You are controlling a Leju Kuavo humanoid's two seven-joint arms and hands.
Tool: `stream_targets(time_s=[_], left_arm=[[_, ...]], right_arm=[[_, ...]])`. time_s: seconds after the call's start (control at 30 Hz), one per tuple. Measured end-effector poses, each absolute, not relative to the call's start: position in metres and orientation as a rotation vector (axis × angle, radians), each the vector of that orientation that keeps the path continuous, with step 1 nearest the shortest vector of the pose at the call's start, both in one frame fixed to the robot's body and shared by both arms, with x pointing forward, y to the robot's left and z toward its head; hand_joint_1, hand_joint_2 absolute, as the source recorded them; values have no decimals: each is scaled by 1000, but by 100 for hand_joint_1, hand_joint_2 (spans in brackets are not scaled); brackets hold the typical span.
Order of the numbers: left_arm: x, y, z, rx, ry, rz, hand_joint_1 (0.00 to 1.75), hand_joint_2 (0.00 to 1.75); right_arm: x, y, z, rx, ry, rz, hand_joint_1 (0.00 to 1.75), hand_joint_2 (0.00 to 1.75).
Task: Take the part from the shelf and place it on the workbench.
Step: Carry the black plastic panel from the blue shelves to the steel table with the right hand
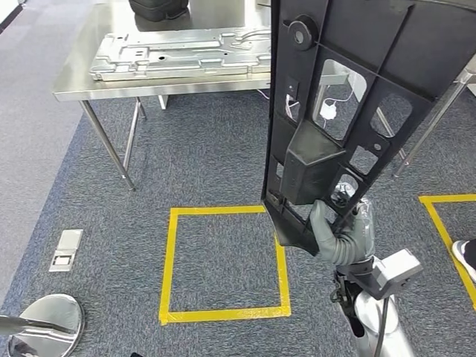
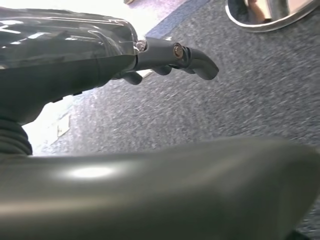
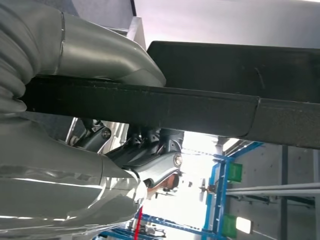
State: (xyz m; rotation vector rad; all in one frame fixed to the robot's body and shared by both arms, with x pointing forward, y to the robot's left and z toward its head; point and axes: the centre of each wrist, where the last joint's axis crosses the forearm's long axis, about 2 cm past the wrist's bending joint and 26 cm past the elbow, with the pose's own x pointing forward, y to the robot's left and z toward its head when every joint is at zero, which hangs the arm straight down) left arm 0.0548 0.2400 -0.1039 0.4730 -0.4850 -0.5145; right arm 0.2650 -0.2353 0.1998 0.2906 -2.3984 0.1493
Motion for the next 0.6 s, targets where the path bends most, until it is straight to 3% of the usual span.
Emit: stream_targets(time_s=[0.6], left_arm=[[56, 234, -103, 461, -492, -512, 0, 175]], right_arm=[[269, -234, 201, 296, -2395, 166, 175, 175]])
